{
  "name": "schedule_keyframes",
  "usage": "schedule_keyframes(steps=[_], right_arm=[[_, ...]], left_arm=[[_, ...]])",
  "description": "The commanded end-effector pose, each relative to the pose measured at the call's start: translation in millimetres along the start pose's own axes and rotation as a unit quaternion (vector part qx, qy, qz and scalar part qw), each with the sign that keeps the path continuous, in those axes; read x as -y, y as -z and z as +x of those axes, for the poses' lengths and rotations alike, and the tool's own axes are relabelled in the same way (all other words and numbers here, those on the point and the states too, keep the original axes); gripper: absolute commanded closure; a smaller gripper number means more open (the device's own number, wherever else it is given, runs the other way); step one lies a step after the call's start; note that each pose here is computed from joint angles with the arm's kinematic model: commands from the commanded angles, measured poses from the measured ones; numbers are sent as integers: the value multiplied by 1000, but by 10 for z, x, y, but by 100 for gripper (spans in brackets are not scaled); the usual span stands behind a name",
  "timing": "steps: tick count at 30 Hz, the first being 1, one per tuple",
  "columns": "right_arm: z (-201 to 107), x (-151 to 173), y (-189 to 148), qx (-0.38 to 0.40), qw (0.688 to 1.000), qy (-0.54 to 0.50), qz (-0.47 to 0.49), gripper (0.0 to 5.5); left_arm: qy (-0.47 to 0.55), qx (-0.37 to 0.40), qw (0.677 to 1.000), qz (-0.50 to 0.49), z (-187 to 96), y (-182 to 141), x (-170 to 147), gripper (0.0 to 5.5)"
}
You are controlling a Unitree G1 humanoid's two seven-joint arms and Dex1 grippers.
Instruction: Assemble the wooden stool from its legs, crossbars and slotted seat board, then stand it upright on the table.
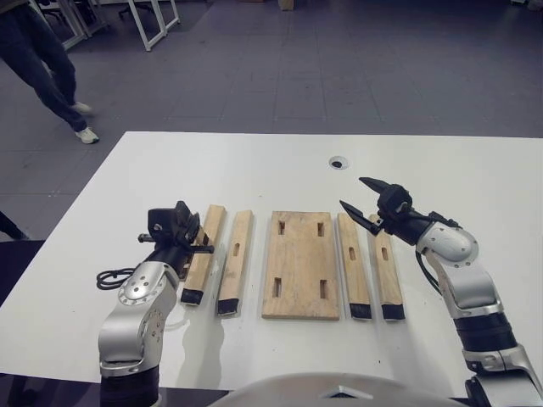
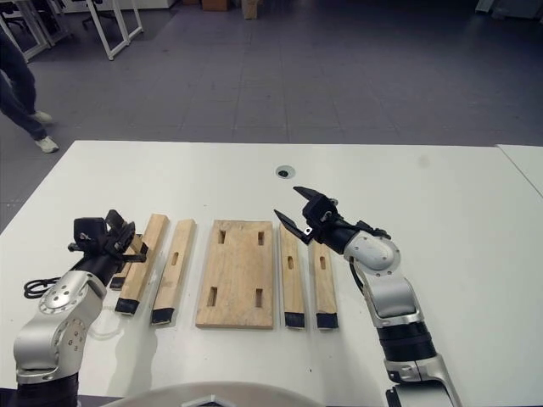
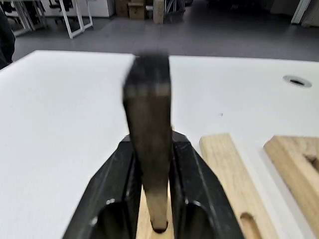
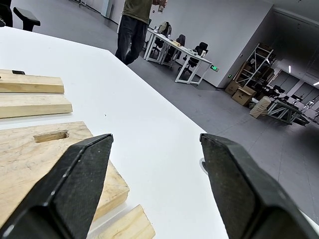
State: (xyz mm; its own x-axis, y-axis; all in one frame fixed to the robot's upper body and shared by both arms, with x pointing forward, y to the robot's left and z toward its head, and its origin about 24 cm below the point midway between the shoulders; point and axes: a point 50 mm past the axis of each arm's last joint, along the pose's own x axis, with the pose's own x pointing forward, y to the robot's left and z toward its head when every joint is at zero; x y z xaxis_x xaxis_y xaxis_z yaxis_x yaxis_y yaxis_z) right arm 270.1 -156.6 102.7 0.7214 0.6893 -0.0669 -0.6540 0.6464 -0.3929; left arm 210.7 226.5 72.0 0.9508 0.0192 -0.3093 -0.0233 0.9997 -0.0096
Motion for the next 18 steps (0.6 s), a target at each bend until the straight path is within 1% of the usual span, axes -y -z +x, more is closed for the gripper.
schedule_keyframes(steps=[1,3,6,9,11,14,18], right_arm=[[12,7,-29,3,1000,-3,-9,228],[12,3,-27,4,1000,-3,-8,228],[15,-2,-28,4,1000,-3,-7,228],[22,-7,-27,5,1000,-4,-5,228],[21,-8,-27,4,1000,-3,-5,228],[17,-15,-22,4,1000,-3,-8,228],[36,-15,-31,5,1000,-3,-9,228]], left_arm=[[-7,28,999,16,-3,-139,-45,416],[-16,51,998,24,-22,-237,-69,384],[-27,103,994,28,-90,-492,-118,330],[-5,168,986,18,-155,-855,-74,330],[16,194,981,5,-151,-1043,-23,330],[31,199,979,-17,-57,-1183,-10,330],[29,158,987,-21,191,-1074,-149,330]])
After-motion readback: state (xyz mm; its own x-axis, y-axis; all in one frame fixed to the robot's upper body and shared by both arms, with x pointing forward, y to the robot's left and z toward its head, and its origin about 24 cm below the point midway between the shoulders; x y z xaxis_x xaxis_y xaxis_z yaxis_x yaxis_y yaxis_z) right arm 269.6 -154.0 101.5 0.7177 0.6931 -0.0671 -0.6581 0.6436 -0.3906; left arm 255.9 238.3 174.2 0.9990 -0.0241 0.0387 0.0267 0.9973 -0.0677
